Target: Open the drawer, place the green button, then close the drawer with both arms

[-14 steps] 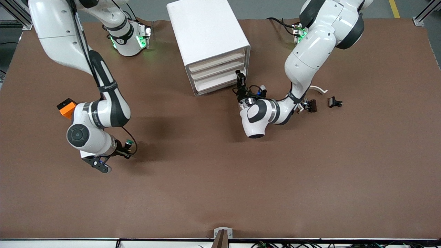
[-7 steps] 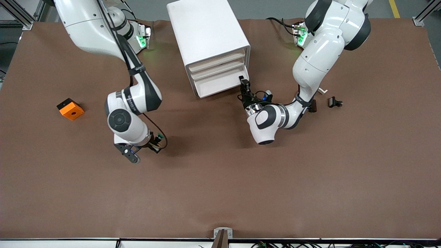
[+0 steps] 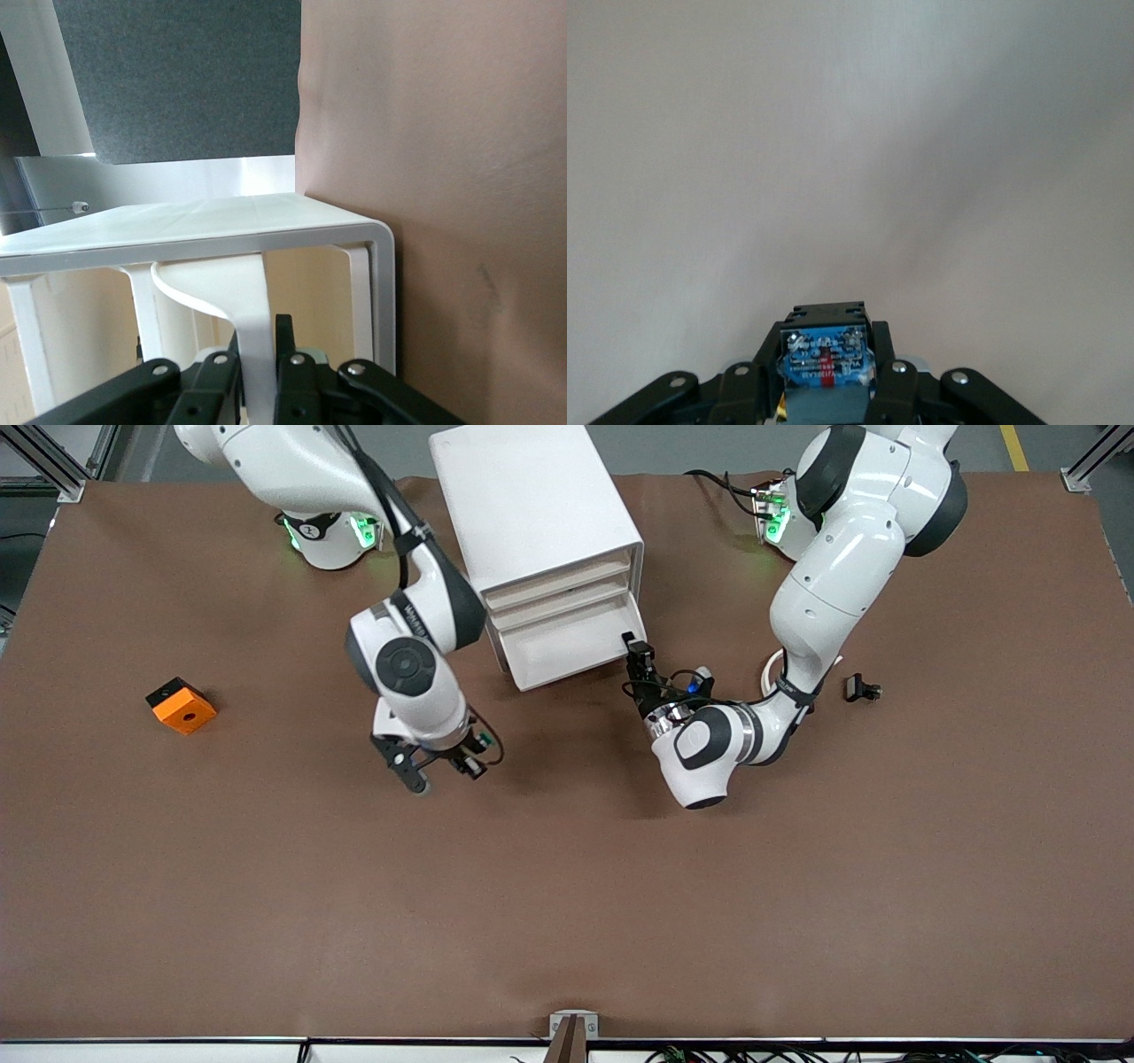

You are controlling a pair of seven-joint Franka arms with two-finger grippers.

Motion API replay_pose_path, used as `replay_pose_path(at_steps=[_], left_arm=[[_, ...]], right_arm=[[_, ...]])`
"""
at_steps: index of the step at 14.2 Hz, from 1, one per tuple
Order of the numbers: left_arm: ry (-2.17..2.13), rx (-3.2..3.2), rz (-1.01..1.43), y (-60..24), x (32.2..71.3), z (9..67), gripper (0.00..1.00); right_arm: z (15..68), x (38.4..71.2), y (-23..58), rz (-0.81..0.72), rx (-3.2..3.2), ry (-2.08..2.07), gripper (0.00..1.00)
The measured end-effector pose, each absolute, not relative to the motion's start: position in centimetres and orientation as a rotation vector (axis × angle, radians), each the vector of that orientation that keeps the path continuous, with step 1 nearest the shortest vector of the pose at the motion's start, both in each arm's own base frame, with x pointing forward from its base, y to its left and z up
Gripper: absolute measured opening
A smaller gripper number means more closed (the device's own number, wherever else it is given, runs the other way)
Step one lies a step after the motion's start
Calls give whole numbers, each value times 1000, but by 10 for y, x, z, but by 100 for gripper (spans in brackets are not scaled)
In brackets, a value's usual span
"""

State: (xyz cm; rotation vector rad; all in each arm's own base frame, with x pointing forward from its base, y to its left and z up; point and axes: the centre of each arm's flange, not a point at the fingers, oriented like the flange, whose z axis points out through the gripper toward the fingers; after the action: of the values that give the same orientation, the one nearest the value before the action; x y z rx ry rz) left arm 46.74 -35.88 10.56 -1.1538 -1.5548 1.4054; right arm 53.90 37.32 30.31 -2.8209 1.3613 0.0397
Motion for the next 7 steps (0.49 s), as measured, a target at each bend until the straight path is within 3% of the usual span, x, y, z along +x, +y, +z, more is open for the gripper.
replay_pose_path(at_steps=[4, 7], left_arm=[[-1582, -1133, 1428, -343, 480, 106, 15], [-1585, -1130, 1430, -341, 481, 106, 23]], right_arm=[[328, 499, 418, 112, -2769, 1445, 41], [331, 461, 460, 118, -2746, 1492, 41]])
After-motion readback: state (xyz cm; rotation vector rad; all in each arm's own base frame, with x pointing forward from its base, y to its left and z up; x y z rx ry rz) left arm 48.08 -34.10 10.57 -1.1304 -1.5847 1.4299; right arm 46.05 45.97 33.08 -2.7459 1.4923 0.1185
